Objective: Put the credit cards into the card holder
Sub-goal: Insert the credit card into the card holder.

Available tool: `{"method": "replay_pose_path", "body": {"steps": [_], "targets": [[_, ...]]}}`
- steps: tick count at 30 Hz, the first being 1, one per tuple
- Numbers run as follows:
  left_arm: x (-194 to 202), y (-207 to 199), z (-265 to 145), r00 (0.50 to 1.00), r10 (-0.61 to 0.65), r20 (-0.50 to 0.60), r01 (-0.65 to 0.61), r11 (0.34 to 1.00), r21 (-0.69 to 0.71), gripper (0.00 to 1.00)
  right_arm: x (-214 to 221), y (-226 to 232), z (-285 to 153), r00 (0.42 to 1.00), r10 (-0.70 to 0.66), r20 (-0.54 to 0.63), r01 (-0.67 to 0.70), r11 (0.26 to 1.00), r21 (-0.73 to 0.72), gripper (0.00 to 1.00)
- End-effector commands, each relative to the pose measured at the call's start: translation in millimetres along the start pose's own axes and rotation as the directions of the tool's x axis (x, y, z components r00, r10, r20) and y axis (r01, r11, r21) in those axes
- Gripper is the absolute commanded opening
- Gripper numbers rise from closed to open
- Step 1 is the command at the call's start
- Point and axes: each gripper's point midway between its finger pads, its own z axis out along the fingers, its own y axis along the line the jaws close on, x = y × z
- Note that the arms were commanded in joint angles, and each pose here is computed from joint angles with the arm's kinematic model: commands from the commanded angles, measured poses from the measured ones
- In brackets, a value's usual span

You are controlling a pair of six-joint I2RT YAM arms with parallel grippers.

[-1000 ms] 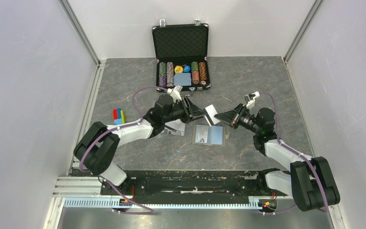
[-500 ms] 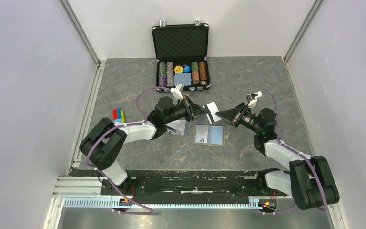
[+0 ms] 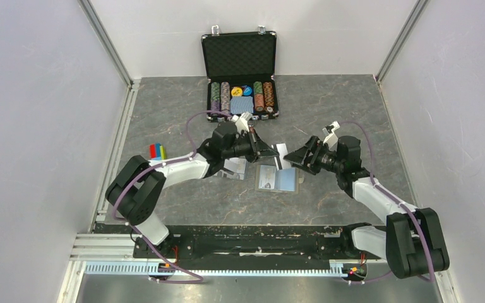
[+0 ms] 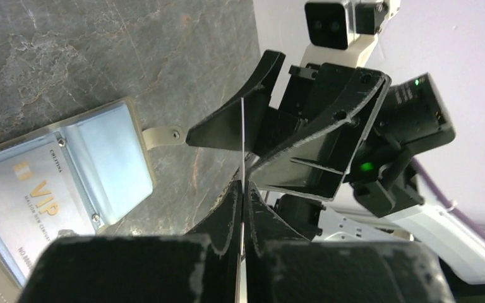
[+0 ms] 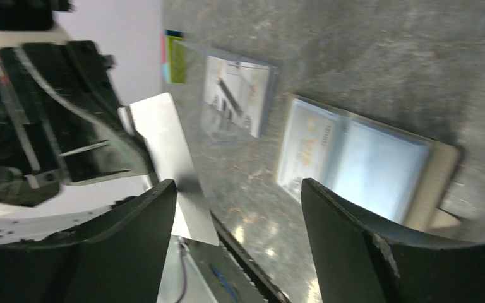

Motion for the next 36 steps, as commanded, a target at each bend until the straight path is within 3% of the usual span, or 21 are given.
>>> {"method": "replay_pose_path", "body": {"steps": [1,7,15,25,36], "targets": [[14.3,8.2,0.9,0.984,0.103,-0.146,-0.112,0.992,-0.057,0.02,5.0,-38.8,-13.5,0.987,-0.137,-0.079,0.150,0.971,0.188,0.76],[28.6,43.9,-0.1,0.947,0.116,-0.299,-0.181,0.963,-0.201,0.02,12.0,-81.7,-35.1,0.963,-0.199,-0.179,0.254,0.890,0.378,0.81],[38.8,75.8,10.1,0.924,0.058,-0.378,-0.171,0.947,-0.274,0.02,13.7,-103.1,-39.7,0.948,-0.217,-0.233,0.301,0.845,0.442,0.82],[41.3,94.0,15.2,0.913,0.036,-0.405,-0.178,0.931,-0.318,0.02,13.4,-116.4,-36.0,0.940,-0.209,-0.271,0.318,0.827,0.464,0.81],[28.2,104.8,22.5,0.941,-0.011,-0.339,-0.110,0.935,-0.337,0.02,14.9,-115.9,-30.3,0.938,-0.203,-0.281,0.314,0.843,0.438,0.76]]}}
